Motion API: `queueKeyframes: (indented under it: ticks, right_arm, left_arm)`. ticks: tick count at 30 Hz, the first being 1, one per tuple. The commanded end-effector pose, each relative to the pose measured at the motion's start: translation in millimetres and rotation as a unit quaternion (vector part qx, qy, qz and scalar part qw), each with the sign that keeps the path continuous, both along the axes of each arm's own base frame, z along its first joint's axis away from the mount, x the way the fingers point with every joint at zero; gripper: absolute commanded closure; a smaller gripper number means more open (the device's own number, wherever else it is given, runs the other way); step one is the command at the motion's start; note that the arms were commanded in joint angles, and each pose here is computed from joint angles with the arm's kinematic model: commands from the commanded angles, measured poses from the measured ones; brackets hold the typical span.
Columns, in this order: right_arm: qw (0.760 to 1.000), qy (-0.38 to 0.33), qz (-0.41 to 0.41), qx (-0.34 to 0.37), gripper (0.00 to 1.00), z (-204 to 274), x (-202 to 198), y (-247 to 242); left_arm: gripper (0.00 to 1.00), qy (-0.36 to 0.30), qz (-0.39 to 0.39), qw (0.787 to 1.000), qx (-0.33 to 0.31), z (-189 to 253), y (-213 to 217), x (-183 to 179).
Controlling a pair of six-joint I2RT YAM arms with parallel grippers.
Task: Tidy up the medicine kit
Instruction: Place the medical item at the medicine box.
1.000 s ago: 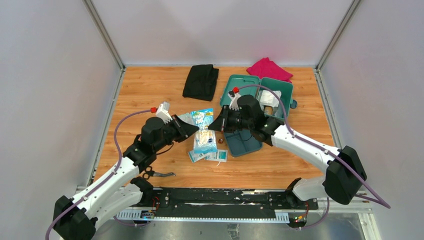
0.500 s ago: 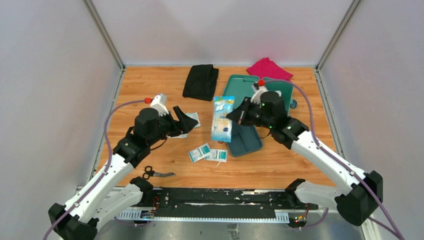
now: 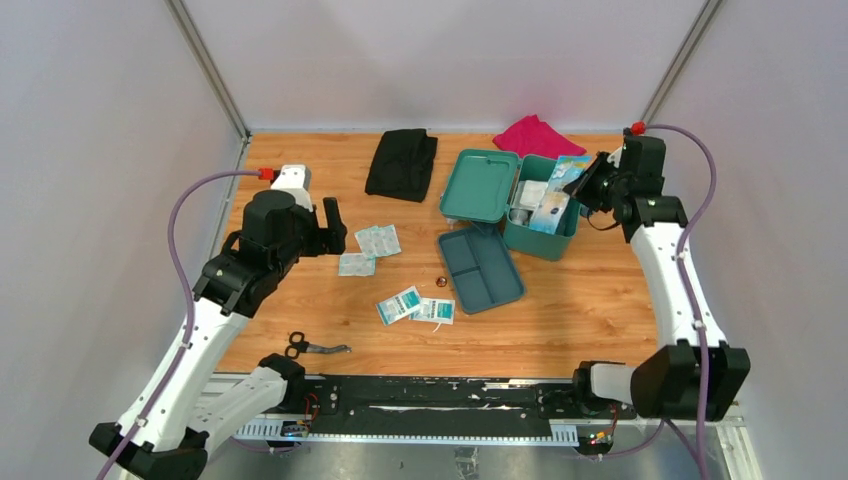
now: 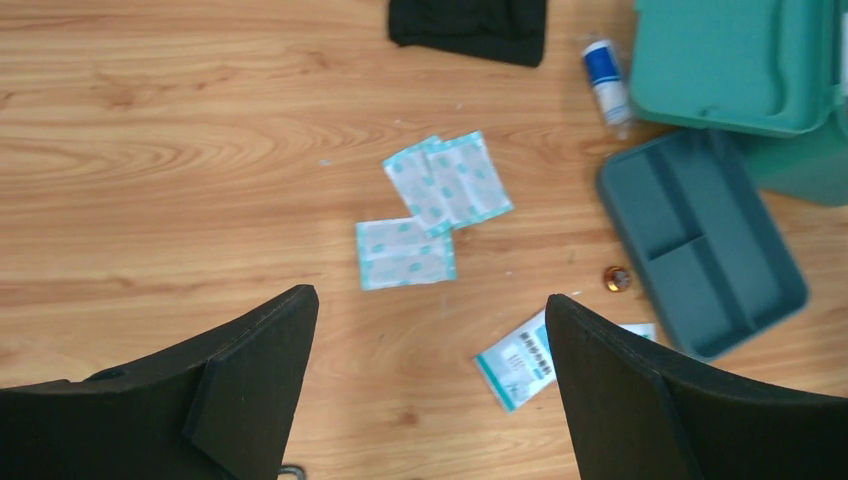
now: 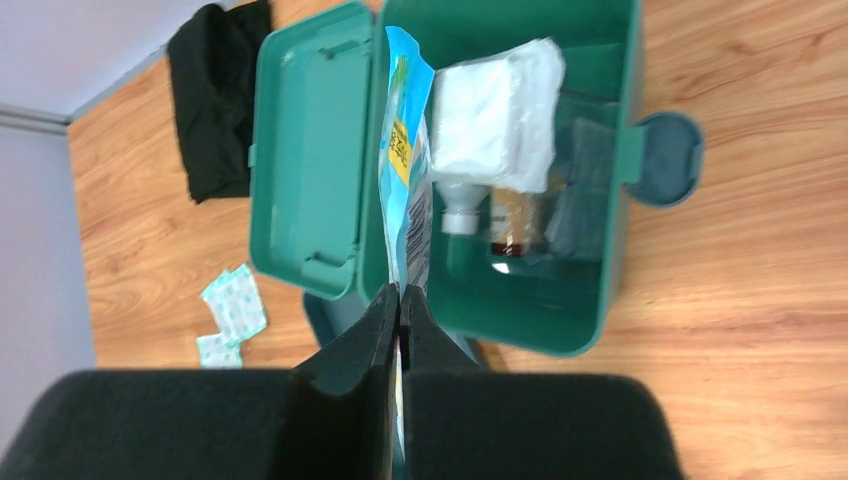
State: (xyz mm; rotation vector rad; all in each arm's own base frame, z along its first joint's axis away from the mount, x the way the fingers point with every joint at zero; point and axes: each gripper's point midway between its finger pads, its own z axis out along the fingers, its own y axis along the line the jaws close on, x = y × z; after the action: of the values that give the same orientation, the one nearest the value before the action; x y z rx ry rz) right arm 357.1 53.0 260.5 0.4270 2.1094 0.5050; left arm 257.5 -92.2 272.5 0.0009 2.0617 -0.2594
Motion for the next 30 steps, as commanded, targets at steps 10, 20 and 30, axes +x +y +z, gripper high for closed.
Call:
queueKeyframes:
  ticks: [10,20,30]
  right_arm:
    - [0.997,0.072,0.008,-0.006,1.00,-36.6,64.9,-29.6]
    - [0.988,0.151,0.041,0.013,1.00,-89.9,75.7,-21.4]
    - [0.974,0.189,-0.020,-0.121,0.60,-92.0,65.8,-63.9]
  left_arm:
    - [0.09,0.037,0.034,0.994,0.097,-58.1,35.2,-11.6]
    - [0.09,0.041,0.026,0.994,0.094,-62.8,32.1,-11.3]
    - [0.10,0.043,0.020,0.995,0.092,-64.7,29.2,-11.0]
